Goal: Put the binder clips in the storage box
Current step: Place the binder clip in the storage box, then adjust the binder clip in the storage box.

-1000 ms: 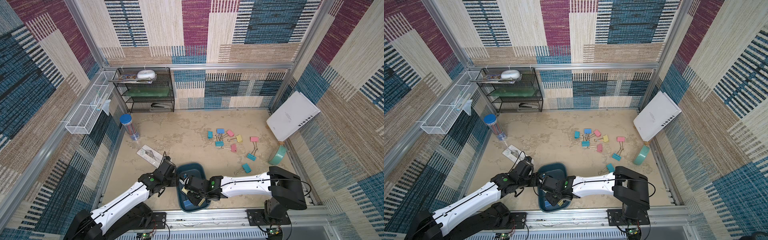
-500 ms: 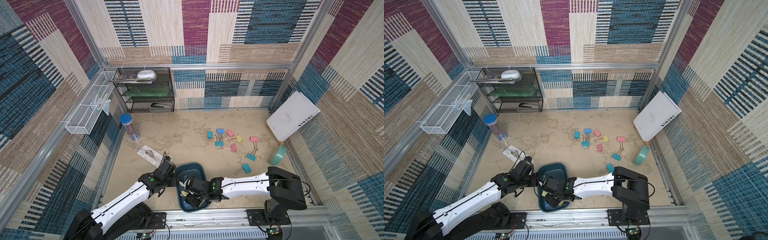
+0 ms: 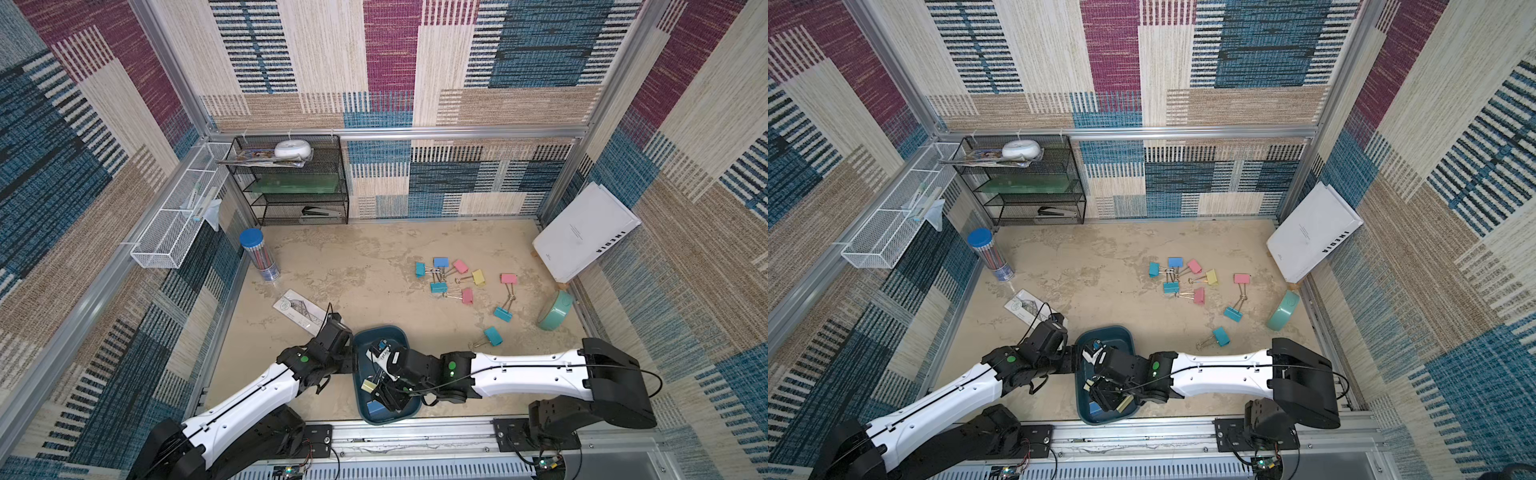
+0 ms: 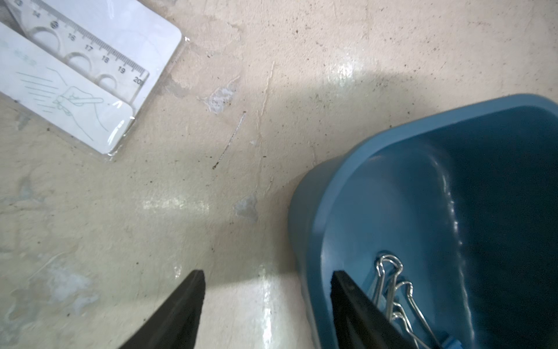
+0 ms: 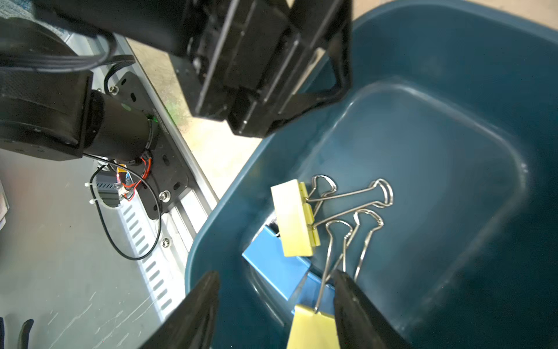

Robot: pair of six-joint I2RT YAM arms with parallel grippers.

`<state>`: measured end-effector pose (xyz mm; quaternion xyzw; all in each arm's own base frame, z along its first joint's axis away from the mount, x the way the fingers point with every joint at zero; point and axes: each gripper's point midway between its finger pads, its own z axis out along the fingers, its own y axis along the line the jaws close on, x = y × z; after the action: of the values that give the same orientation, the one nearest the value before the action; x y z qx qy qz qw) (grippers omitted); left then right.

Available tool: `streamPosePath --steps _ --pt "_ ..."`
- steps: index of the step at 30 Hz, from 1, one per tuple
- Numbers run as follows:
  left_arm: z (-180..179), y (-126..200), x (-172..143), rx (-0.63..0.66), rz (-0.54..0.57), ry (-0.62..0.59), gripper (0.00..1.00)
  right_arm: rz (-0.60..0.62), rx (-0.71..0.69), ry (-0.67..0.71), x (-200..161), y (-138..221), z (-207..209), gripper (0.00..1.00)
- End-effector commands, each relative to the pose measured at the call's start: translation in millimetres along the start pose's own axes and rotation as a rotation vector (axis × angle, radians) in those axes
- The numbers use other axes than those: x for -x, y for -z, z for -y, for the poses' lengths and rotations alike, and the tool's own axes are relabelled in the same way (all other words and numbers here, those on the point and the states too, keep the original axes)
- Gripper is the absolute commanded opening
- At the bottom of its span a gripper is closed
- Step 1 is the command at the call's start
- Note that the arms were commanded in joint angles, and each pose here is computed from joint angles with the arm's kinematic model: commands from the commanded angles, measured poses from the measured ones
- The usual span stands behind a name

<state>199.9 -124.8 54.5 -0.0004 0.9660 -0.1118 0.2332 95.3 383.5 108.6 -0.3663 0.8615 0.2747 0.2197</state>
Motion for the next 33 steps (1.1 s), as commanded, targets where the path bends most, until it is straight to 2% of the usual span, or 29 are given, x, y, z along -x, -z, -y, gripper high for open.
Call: streamPosePath --steps 1,6,11,14,17,20,23,25,27,29,31,33 --pt "-1 0 2 0.006 0.008 0.0 0.7 0.046 -0.101 -0.106 11 12 39 0.64" --pt "0 1 2 -0.004 0.012 -0.001 0.7 0.104 -0.282 -0.329 11 46 115 0.64" --pt "1 2 2 -0.009 0.015 -0.003 0.7 0.183 -0.497 -0.707 -30 106 208 0.66" --pt "1 1 2 -0.011 0.012 -0.004 0.7 0.21 -0.572 -0.818 -52 131 238 0.69" --pt "2 2 2 -0.013 0.013 -0.004 0.7 0.197 -0.576 -0.89 -70 135 255 0.7" --pt "2 2 2 -0.015 0.016 -0.006 0.7 0.188 -0.55 -0.905 -73 129 261 0.69" --pt "1 3 2 -0.016 0.019 -0.004 0.7 0.24 -0.331 -0.803 -38 115 237 0.58" --pt "1 3 3 -0.016 0.024 -0.003 0.7 0.279 -0.254 -0.744 -18 113 224 0.48" --pt "4 5 4 -0.03 0.03 -0.008 0.7 0.304 -0.23 -0.67 -3 116 210 0.42" --pt "8 6 4 -0.055 0.034 -0.01 0.7 0.301 -0.225 -0.639 4 116 202 0.41" --pt "9 7 3 -0.069 0.04 -0.013 0.7 0.241 -0.292 -0.663 -8 113 211 0.39" --pt "12 9 3 -0.086 0.043 -0.019 0.71 0.201 -0.246 -0.635 -9 106 204 0.38"
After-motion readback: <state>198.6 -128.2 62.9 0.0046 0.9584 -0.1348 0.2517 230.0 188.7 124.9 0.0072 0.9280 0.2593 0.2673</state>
